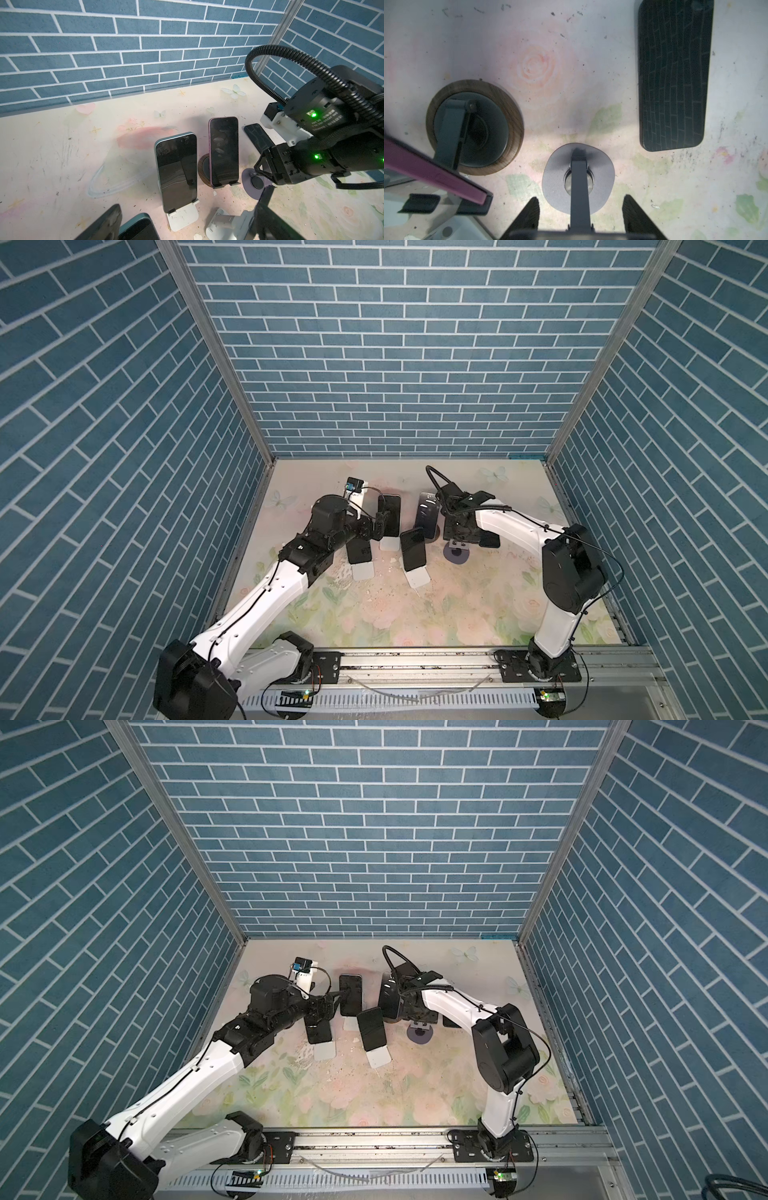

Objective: Remove the phone from the phone stand
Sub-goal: Pick up the phone stand from the center of the table, then place the phone stand at the top-right of the table.

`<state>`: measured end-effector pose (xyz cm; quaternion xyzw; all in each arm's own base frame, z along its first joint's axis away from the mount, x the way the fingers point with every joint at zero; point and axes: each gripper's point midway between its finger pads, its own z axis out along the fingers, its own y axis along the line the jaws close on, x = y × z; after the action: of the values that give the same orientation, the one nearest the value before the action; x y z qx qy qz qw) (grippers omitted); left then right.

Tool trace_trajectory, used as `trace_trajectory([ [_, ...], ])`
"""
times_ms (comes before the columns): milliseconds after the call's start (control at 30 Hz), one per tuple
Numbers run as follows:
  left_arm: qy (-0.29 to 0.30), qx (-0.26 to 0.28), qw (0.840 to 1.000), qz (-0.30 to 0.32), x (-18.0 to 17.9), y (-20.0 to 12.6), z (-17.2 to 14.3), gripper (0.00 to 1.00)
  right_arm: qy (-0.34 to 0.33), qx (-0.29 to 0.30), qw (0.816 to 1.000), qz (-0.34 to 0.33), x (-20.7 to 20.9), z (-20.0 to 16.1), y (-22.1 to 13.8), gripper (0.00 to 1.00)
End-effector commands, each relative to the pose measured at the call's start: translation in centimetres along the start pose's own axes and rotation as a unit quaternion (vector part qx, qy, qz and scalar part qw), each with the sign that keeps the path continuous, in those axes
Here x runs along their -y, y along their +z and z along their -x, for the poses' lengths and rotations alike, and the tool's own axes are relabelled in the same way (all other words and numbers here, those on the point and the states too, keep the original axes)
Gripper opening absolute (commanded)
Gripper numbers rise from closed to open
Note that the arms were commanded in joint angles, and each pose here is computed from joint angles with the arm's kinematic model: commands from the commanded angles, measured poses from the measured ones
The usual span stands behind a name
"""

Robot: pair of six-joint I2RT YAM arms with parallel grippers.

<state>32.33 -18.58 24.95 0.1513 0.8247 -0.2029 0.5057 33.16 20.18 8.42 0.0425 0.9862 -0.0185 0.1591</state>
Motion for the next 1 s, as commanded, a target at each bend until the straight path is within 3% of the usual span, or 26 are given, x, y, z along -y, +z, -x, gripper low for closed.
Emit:
trace_trajectory([
  [0,0.005,-0.002,1.0,0.004,0.0,-0.1,-0.4,1.0,-0.016,0.015,1.0,0.018,-1.2,1.7,-1.4,0.46],
  [467,0.007,0.016,1.0,0.017,-0.5,0.1,0.2,1.0,-0.015,0.033,0.999,0.022,1.8,7.5,-2.4,0.46],
  [967,0.01,0.022,0.999,0.034,-1.2,1.1,0.3,1.0,0.006,0.054,0.998,0.041,7.1,16.7,-1.9,0.46],
])
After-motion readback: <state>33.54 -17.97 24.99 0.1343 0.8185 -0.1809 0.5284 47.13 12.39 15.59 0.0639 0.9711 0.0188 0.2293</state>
